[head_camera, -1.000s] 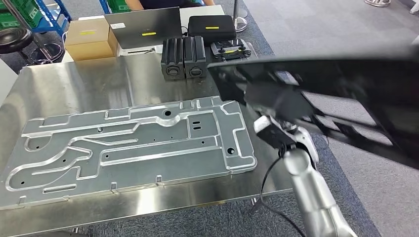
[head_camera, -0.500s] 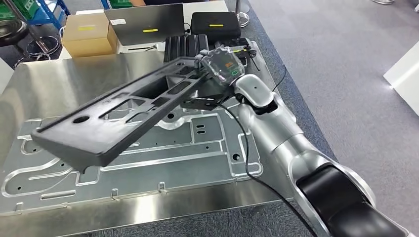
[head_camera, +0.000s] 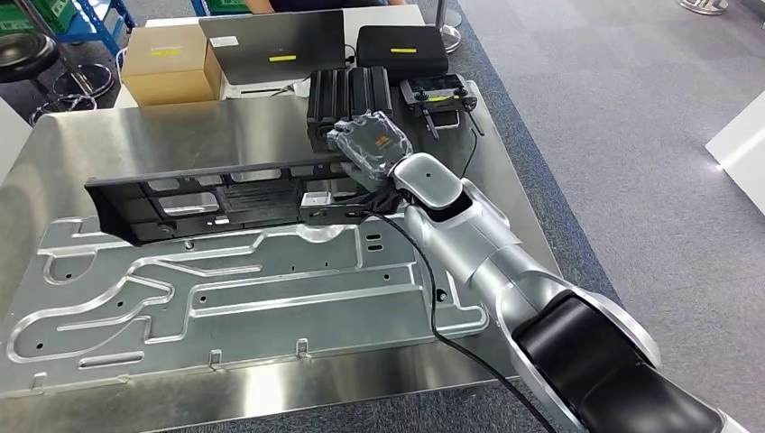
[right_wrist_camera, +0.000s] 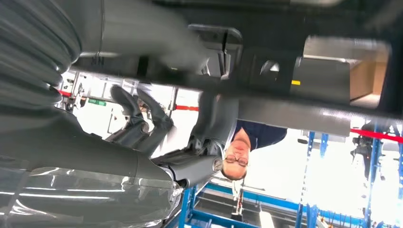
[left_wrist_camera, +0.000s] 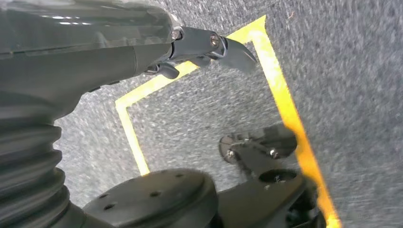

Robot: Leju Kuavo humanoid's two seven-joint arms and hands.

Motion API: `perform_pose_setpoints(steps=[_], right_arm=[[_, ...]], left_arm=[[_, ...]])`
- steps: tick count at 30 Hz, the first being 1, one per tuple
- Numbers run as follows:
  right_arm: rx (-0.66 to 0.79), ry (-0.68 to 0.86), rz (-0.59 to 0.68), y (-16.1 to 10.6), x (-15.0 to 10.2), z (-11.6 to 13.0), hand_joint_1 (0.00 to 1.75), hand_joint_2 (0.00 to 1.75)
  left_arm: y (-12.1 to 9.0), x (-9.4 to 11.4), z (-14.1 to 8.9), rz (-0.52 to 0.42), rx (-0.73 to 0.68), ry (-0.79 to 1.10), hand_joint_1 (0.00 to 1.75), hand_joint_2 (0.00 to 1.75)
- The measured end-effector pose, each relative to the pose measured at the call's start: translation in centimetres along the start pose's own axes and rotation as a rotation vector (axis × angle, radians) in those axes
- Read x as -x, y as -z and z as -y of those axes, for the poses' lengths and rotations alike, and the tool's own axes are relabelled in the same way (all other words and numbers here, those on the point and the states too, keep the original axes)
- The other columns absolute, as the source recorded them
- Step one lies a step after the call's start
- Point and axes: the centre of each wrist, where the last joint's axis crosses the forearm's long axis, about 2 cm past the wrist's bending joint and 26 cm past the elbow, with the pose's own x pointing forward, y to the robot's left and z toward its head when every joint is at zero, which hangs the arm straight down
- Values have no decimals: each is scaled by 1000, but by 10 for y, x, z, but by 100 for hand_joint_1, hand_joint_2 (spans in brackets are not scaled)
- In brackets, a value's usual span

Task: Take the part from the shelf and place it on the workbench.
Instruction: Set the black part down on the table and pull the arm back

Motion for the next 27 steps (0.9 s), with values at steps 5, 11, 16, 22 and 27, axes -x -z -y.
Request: perform_pose_setpoints(steps=[5,11,16,22,27], right_arm=[[-7,-4,16,6,-8,4,0,0],[-23,2,23,11,-13,5,0,0],[-27,1,28,14,-14,8,0,0],[-41,9,16,13,-12,6,0,0],[-54,12,7,15,-10,9,0,0]], left_arm=[[0,2,-2,-10,-20,-36,0,0],[0,3,-3,-53,-55,-70,0,0],[0,2,-4,-81,-67,-82,0,0],[0,2,-4,-120,-75,-89,0,0],[0,2,-3,-119,-72,-90,0,0]])
